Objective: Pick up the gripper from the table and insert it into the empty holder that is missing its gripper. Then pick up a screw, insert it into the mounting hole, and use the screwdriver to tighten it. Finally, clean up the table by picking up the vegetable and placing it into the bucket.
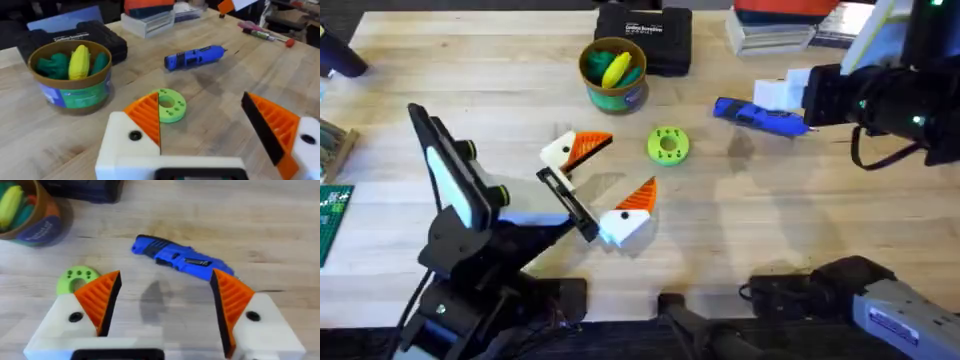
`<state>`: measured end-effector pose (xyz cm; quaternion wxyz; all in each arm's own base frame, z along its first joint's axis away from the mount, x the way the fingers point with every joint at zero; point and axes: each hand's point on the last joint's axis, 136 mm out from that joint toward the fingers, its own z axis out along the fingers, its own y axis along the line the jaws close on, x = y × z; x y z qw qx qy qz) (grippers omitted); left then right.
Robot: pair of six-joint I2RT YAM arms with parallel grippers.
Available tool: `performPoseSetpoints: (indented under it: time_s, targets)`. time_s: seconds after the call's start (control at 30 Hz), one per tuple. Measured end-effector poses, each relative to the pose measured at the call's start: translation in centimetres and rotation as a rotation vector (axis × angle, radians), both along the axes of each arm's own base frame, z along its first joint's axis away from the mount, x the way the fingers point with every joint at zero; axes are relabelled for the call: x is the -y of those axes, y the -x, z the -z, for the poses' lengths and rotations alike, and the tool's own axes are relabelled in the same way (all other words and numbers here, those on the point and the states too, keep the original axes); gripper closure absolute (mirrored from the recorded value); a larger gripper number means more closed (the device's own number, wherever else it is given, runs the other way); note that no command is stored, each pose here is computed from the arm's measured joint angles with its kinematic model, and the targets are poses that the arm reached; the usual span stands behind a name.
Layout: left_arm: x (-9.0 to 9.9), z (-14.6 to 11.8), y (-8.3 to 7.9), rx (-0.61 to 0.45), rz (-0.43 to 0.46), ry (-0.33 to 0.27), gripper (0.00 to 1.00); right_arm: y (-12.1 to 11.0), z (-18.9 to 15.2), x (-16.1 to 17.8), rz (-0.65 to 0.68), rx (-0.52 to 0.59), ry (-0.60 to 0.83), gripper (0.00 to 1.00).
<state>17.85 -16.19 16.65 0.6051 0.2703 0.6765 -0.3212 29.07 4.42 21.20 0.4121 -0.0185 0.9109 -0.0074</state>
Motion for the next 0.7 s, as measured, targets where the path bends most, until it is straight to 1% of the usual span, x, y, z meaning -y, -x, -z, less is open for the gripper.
performPoseSetpoints:
  time_s: [0.1,0.23,0.33,0.4,0.5,0.6,0.7]
  targets:
    - [-1.1,-0.1,-0.3,-0.068,-0.071,-0.039,0.015,0.3,0.4,-0.6,0.026,-0.023,-0.079,0.008]
    - [-2.6,-1.8,-1.0,-0.130,-0.170,-0.087,0.015,0.8,0.8,-1.2,0.043,-0.054,-0.158,0.008]
    - [-3.0,-2.6,-1.8,-0.183,-0.211,-0.122,0.015,1.0,0.9,-1.5,0.048,-0.067,-0.186,0.008]
    - [-3.2,-2.5,-2.4,-0.252,-0.240,-0.147,0.015,1.1,1.1,-1.6,0.051,-0.077,-0.195,0.008]
    - [-3.7,-1.4,-3.1,-0.391,-0.294,-0.195,0.015,1.2,1.1,-1.7,0.052,-0.081,-0.207,0.008]
    - [-4.5,-0.4,-3.4,-0.541,-0.348,-0.281,0.015,1.4,1.3,-1.7,0.053,-0.092,-0.208,0.008]
    - [-5.2,0.2,-3.1,-0.684,-0.379,-0.391,0.015,1.6,1.5,-1.7,0.056,-0.105,-0.206,0.008]
